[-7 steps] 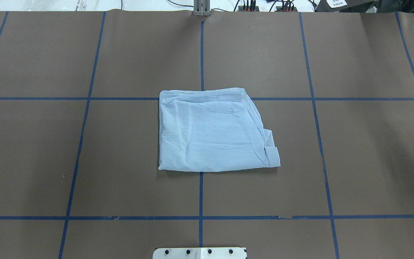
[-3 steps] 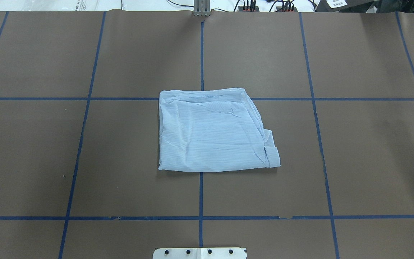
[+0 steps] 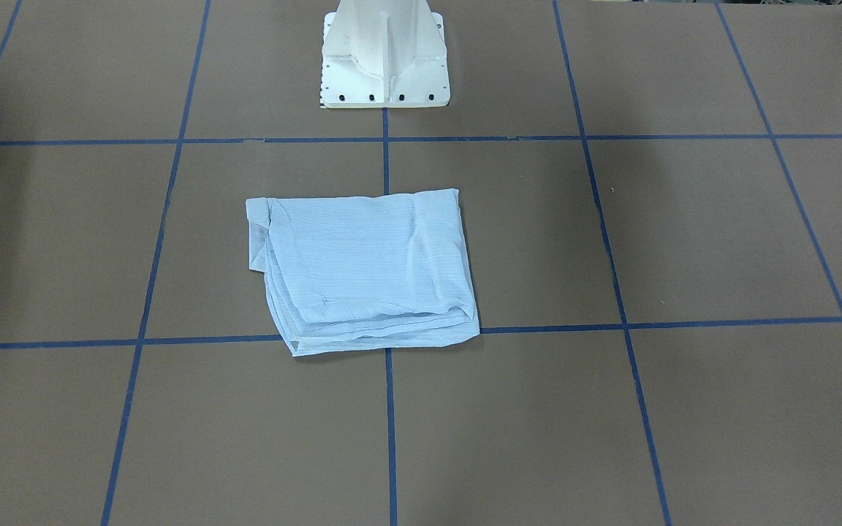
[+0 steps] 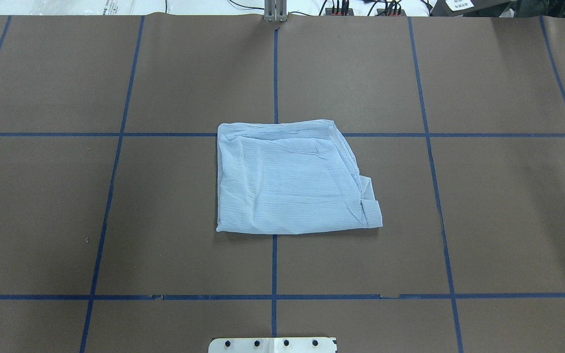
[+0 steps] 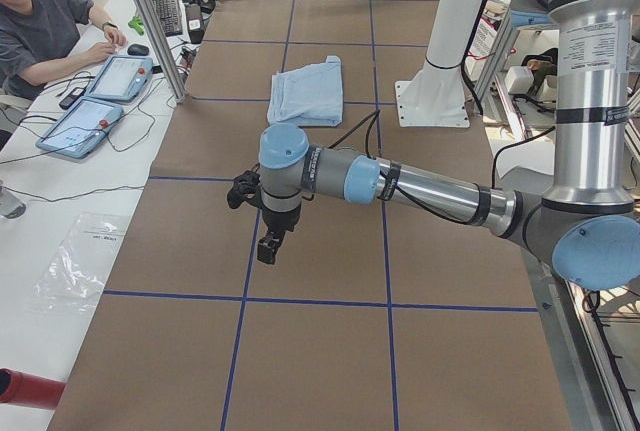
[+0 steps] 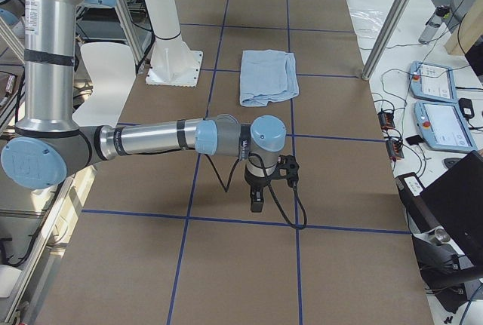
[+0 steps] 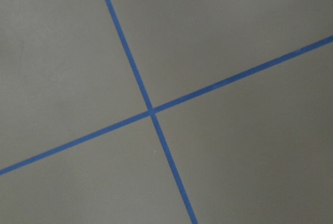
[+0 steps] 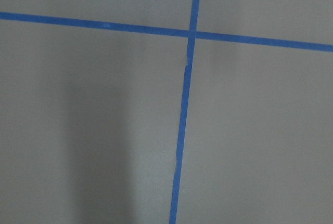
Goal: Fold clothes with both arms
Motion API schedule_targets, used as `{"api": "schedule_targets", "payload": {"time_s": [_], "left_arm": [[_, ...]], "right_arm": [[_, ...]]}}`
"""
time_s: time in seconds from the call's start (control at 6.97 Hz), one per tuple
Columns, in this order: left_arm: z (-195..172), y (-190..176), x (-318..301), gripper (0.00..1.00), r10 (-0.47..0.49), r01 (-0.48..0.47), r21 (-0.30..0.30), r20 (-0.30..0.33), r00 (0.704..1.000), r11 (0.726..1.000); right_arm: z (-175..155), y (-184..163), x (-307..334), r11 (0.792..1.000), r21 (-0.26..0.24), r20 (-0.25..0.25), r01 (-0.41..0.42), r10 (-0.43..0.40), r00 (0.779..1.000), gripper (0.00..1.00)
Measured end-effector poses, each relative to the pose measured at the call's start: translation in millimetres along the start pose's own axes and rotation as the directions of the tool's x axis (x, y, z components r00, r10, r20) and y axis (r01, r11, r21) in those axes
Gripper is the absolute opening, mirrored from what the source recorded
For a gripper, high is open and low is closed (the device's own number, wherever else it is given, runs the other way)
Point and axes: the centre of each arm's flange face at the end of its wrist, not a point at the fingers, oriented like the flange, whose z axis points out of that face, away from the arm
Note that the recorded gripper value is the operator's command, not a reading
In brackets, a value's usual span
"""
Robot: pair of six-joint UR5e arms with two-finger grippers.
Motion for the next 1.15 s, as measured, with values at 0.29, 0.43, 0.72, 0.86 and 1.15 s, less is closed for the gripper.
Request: {"api": "schedule_targets", "payload": {"time_s": [0.29, 0.43, 0.72, 0.86, 1.15], "left_arm": [[2, 9, -3, 1.0, -0.017, 0.017, -0.003, -0.027, 0.999, 1.0], [5, 13, -6, 1.0, -0.03, 0.03, -0.013, -0.03, 0.999, 0.999], [10, 21, -10, 1.0, -0.062, 0.061, -0.043, -0.029, 0.998, 0.997], [13, 28, -13, 1.0, -0.076, 0.075, -0.056, -0.03, 0.997, 0.996], [16, 38, -15, 1.0, -0.092, 0.09, -0.071, -0.033, 0.995, 0.993]], "right_arm": [[4, 12, 5, 1.0, -0.015, -0.003, -0.018, 0.018, 1.0, 1.0], [5, 14, 6, 1.0, -0.016, -0.003, -0.021, 0.021, 1.0, 1.0], [5, 15, 6, 1.0, -0.015, -0.003, -0.023, 0.023, 1.0, 1.0], [5, 15, 6, 1.0, -0.015, -0.002, -0.023, 0.023, 1.0, 1.0], [5, 14, 6, 1.0, -0.012, -0.002, -0.021, 0.021, 1.0, 1.0]]}}
